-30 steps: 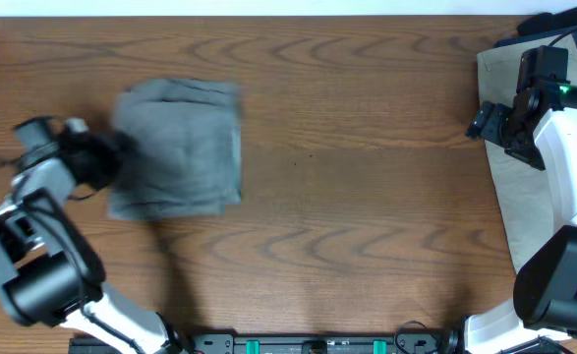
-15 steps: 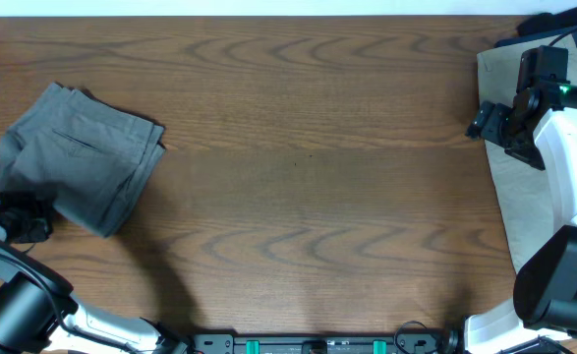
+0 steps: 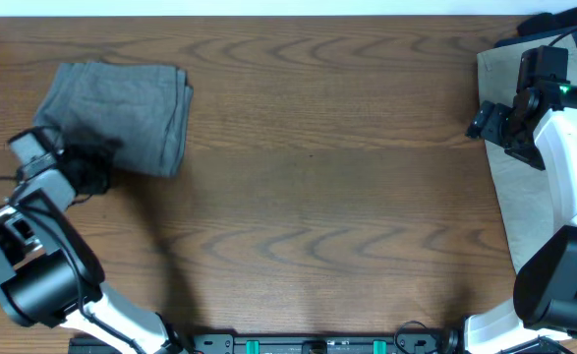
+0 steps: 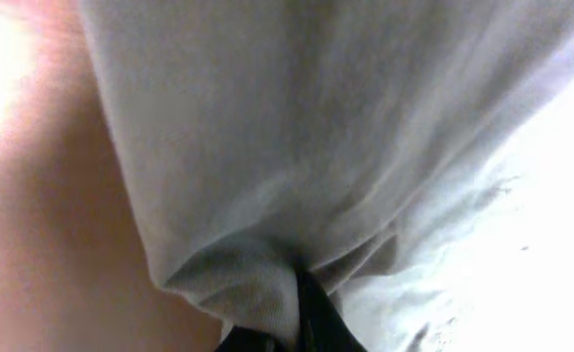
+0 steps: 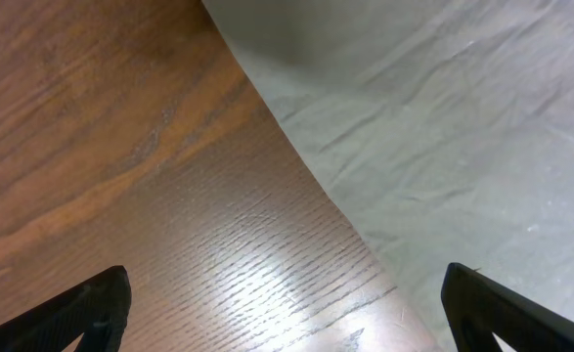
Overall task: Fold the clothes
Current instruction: 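Drag the folded shorts to the upper-left table corner with the left gripper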
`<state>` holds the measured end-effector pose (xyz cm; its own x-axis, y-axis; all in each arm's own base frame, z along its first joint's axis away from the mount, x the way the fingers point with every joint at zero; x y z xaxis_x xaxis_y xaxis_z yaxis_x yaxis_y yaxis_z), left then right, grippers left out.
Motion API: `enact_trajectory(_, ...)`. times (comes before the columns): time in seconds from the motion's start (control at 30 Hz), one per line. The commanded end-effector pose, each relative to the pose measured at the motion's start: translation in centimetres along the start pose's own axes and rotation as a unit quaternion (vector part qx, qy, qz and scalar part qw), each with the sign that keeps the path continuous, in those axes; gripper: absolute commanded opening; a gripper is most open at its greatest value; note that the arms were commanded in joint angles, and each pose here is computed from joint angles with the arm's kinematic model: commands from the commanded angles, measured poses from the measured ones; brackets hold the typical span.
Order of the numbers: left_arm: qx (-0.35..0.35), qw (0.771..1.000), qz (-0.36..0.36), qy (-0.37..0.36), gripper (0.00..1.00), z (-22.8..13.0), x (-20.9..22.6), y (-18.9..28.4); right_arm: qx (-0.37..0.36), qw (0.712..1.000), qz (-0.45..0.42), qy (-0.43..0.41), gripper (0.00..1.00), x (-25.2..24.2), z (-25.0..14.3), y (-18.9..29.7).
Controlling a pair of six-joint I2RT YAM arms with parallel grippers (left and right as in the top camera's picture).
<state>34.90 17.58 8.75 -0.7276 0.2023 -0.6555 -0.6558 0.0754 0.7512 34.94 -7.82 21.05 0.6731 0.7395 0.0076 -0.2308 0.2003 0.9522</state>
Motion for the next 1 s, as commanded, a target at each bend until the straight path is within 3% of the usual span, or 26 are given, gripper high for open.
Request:
enact_trajectory(0.0,-0.052,0.998,-0.017,0.003,0.06,-0.4,-2.1,-1.2,-0.013,1.0,0.0,-0.003,0.99,-0.2,0.4,0.7)
enact_trajectory(0.2,-0.112,0.993,-0.027,-0.028,0.06,-0.6,-3.8,-1.8,-0.013,1.0,0.0,-0.003,0.99,-0.2,0.4,0.7)
enact_trajectory(0.63,-0.132,0.982,0.037,0.132,0.06,7.4,5.9,3.6,-0.013,1.0,0.0,-0.003,0.99,-0.2,0.4,0.7)
enact_trajectory(0.8,-0.133,0.977,0.037,0.163,0.06,8.6,7.7,4.9,-0.013,1.0,0.0,-0.003,0.99,-0.2,0.4,0.7)
enact_trajectory(0.97,-0.137,0.979,0.041,0.148,0.06,8.0,6.7,4.0,-0.013,1.0,0.0,-0.003,0.99,-0.2,0.4,0.7)
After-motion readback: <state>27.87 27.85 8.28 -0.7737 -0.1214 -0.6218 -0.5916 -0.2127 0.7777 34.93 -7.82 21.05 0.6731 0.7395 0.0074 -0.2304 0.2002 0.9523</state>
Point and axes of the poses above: each gripper's point midway between its finger pads, its own y axis back along the fingers, its own x axis along the line the jaws close on, z = x × y, the point moved 9 cm from there along y, back along the fingers, and after that the axes turned 10 degrees about -y, right-handed, at the moved point
